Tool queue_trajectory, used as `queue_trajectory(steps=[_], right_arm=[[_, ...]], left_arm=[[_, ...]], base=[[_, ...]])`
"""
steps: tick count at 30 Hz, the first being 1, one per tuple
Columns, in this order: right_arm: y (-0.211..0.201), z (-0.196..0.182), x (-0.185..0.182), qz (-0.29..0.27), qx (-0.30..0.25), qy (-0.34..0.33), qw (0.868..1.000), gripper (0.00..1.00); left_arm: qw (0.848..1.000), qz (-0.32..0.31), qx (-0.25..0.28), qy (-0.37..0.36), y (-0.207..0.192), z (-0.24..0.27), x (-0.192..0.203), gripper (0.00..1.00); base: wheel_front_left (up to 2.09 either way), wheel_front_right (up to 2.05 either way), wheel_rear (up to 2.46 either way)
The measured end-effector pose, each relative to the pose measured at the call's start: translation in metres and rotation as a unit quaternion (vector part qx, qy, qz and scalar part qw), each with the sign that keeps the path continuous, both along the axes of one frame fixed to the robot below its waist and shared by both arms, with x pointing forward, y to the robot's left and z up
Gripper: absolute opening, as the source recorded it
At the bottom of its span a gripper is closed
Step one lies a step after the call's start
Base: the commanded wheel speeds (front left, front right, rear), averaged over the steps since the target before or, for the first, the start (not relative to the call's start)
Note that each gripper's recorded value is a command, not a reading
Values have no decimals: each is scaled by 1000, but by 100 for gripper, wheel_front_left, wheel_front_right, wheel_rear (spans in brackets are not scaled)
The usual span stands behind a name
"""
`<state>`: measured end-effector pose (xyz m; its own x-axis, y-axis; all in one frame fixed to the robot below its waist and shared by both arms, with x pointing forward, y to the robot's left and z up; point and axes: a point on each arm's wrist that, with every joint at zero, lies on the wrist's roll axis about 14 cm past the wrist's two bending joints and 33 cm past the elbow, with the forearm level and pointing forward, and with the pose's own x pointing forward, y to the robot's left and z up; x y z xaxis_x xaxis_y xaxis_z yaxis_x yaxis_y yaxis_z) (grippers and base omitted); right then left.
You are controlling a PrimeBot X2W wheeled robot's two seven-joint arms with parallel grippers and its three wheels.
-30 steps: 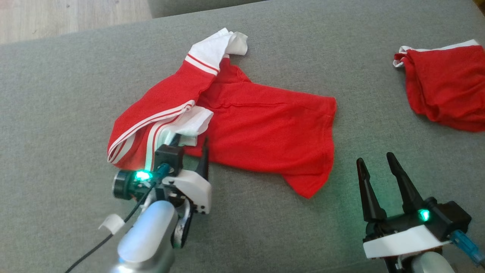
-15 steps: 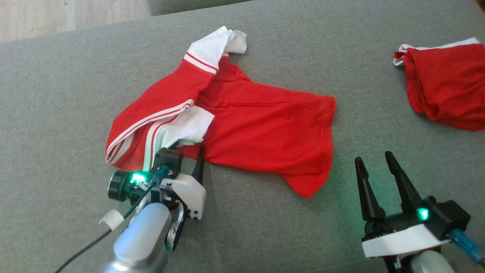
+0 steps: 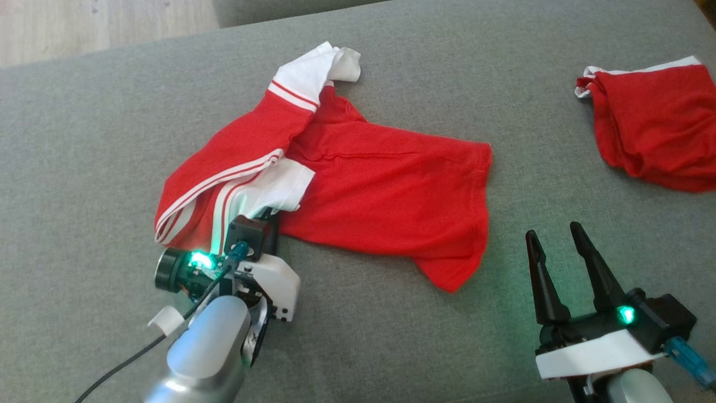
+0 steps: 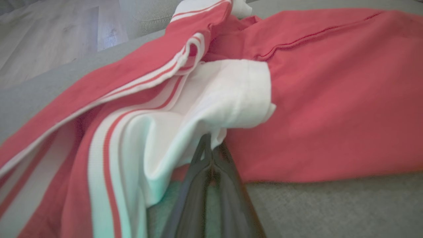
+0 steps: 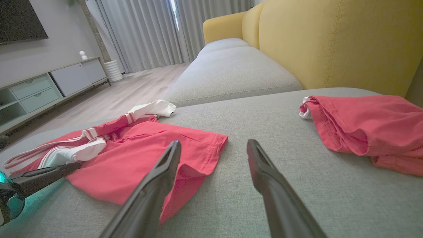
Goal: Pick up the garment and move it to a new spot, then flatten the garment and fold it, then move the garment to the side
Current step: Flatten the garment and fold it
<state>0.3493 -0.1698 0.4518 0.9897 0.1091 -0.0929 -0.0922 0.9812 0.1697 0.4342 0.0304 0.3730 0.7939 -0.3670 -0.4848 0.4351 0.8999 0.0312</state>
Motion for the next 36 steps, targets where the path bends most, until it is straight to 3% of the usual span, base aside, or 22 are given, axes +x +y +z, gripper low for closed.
queue_trajectory(steps=[10,20,27,36], right_arm=[[5,5,-5,8,2,-8,1000,100],[18,6,-6,33,1,-11,999,100],[14,-34,3,36,12,54,998,100],[12,-50,67,53,99,146,983,100]], left_arm=[[996,-44,-58,-58,-18,59,-7,0],[990,-15,-42,-134,42,137,-31,0],[985,50,-18,-164,92,158,-27,0],[983,67,1,-170,106,155,-6,0]], base=[[0,0,0],[0,0,0],[0,0,0],[0,0,0]])
